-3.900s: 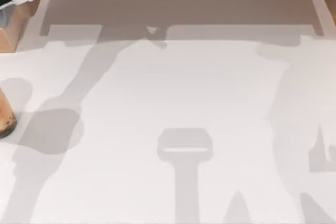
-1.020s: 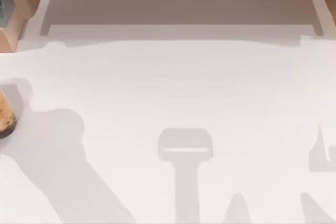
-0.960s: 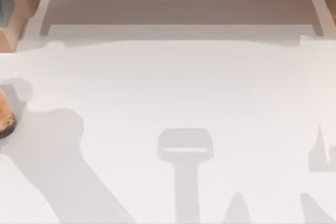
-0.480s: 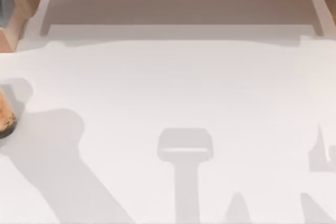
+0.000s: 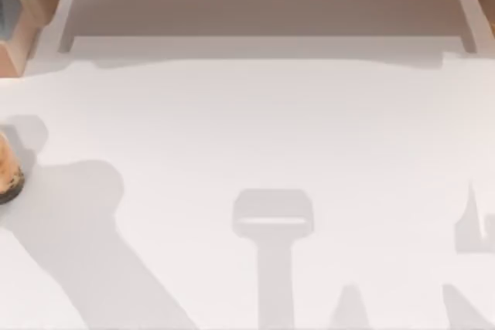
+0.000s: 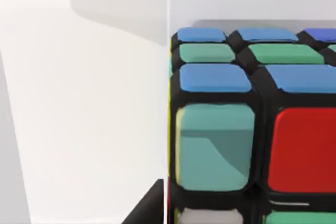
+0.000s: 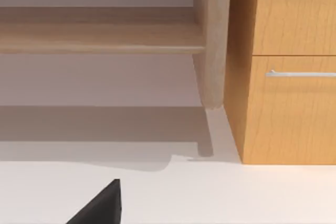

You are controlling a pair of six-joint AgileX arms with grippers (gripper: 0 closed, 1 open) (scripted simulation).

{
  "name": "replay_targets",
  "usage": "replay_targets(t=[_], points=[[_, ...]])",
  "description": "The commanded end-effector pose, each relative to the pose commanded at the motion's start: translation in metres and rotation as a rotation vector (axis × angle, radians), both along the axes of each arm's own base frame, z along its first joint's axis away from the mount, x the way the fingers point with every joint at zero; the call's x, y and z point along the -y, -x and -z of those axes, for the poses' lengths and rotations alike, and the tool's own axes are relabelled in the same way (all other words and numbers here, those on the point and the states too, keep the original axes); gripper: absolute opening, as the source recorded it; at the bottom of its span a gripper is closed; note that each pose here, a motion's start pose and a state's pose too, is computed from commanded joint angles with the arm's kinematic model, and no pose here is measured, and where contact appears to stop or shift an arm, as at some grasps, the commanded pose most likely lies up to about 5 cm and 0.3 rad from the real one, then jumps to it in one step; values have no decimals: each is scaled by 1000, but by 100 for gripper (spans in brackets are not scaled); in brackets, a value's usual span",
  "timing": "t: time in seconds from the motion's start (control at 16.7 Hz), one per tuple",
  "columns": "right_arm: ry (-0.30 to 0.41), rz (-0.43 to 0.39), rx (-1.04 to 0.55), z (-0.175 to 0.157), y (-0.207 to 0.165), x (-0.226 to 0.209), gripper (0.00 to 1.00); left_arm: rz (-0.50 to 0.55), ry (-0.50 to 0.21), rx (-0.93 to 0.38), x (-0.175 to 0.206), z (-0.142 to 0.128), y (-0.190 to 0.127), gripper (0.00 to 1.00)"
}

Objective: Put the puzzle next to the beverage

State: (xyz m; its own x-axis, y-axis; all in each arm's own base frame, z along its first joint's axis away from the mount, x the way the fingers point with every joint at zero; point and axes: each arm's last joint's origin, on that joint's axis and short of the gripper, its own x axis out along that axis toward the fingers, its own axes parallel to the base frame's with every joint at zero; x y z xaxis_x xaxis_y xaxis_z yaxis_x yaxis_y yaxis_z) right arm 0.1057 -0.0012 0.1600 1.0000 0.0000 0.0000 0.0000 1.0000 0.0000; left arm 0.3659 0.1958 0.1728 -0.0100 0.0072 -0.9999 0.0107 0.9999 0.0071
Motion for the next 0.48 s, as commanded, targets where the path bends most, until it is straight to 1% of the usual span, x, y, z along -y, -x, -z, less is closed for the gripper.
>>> replay_targets(t=[0.12,0.18,0.48], points=[[0,0,0,0,0,0,100,0,0,0,0,0,0,98],[0,0,0,0,0,0,100,0,0,0,0,0,0,100],[0,0,0,0,0,0,100,0,0,0,0,0,0,100]])
